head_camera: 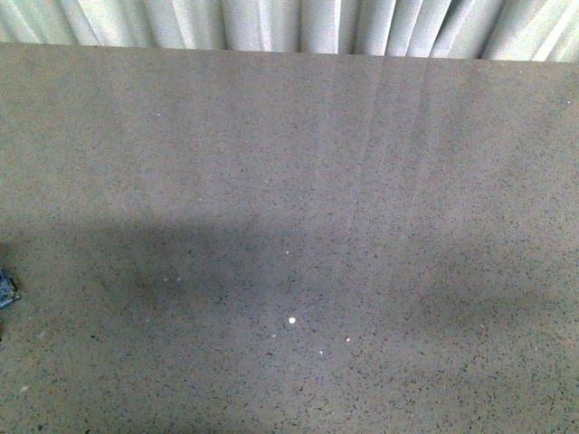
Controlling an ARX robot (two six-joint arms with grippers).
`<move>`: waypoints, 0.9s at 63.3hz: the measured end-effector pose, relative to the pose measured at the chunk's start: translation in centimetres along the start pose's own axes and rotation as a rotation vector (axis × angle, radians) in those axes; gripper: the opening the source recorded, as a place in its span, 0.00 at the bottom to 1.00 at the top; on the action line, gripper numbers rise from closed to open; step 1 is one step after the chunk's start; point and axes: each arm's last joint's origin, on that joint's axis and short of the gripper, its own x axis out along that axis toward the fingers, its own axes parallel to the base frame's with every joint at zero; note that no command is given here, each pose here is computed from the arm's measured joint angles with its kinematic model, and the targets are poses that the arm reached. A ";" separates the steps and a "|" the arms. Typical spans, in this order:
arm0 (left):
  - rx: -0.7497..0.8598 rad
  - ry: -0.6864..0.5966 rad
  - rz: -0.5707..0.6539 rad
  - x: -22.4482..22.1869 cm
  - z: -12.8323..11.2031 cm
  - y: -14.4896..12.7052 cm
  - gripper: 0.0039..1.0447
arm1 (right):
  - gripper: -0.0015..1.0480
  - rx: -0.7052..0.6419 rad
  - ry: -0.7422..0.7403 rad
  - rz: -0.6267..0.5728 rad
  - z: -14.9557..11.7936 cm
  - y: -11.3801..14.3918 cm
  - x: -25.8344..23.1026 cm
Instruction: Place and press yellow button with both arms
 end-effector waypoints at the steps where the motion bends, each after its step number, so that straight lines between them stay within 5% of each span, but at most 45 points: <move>1: 0.000 0.000 0.000 0.0 0.0 0.0 0.91 | 0.91 0.000 0.000 0.000 0.0 0.0 0.0; 51: 0.000 0.000 0.000 0.0 0.0 0.0 0.91 | 0.91 0.000 0.000 0.000 0.0 0.0 0.0; 57: -0.118 0.395 -0.250 0.7 0.4 0.2 0.91 | 0.91 0.000 0.000 0.003 0.0 0.0 0.0</move>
